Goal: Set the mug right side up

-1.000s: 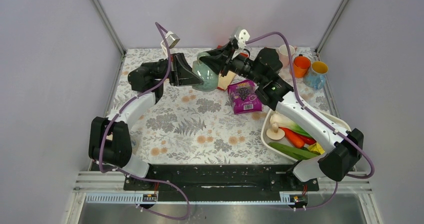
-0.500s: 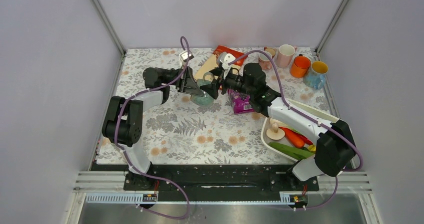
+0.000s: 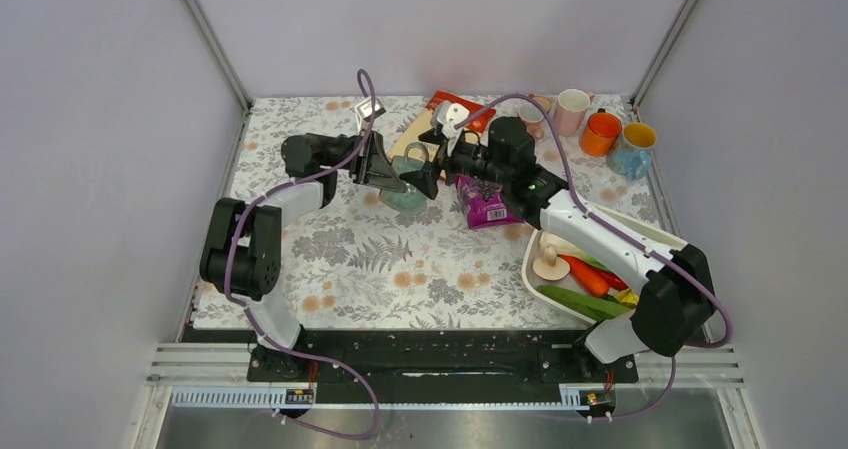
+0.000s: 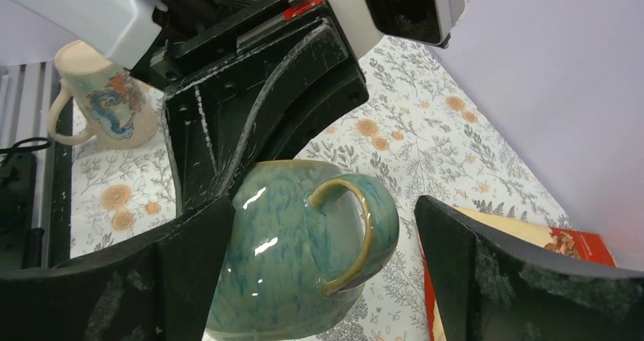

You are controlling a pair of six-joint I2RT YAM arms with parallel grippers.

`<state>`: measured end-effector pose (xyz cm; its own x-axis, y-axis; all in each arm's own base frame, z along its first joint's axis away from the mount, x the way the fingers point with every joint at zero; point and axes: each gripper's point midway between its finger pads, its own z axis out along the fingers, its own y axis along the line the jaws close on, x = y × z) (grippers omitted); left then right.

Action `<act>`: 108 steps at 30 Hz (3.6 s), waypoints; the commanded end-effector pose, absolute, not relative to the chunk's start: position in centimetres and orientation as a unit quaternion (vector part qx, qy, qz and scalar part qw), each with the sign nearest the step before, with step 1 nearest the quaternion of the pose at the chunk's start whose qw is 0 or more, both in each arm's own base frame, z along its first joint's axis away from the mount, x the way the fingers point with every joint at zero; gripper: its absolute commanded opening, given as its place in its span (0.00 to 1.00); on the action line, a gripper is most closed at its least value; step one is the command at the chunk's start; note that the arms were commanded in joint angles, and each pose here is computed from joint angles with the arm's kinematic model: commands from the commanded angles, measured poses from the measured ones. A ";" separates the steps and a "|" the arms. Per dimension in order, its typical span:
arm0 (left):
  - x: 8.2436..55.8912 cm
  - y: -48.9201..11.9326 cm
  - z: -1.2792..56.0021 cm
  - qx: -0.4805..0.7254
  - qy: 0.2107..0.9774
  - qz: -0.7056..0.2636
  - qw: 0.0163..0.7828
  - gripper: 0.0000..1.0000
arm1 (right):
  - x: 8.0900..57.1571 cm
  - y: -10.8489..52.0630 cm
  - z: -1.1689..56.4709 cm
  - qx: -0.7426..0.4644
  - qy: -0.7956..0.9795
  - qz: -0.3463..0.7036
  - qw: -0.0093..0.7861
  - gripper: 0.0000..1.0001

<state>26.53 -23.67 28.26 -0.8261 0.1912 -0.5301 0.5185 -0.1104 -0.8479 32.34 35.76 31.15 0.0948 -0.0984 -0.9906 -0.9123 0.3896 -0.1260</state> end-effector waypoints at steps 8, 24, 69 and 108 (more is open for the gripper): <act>23.7 -22.8 33.5 0.386 0.611 -0.654 0.222 0.00 | 28.8 34.0 37.2 -0.490 0.513 0.325 0.626 0.99; 23.0 -20.9 38.3 0.414 0.606 -0.618 0.280 0.00 | 28.3 32.1 37.9 -0.482 0.530 0.295 0.632 1.00; 34.2 -5.2 38.3 0.227 0.773 -0.194 0.560 0.00 | 34.4 17.5 37.3 -0.182 0.693 0.006 0.698 0.99; 22.1 -18.9 22.1 0.558 0.771 -0.227 0.206 0.00 | 27.3 37.8 25.8 -0.527 0.527 0.437 0.504 0.83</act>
<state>21.65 -17.27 18.19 -0.3623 0.8202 -0.4426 0.9319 0.3120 -0.1847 26.78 36.37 22.42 0.0184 -0.2245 -0.9743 -0.9960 0.0808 -0.0374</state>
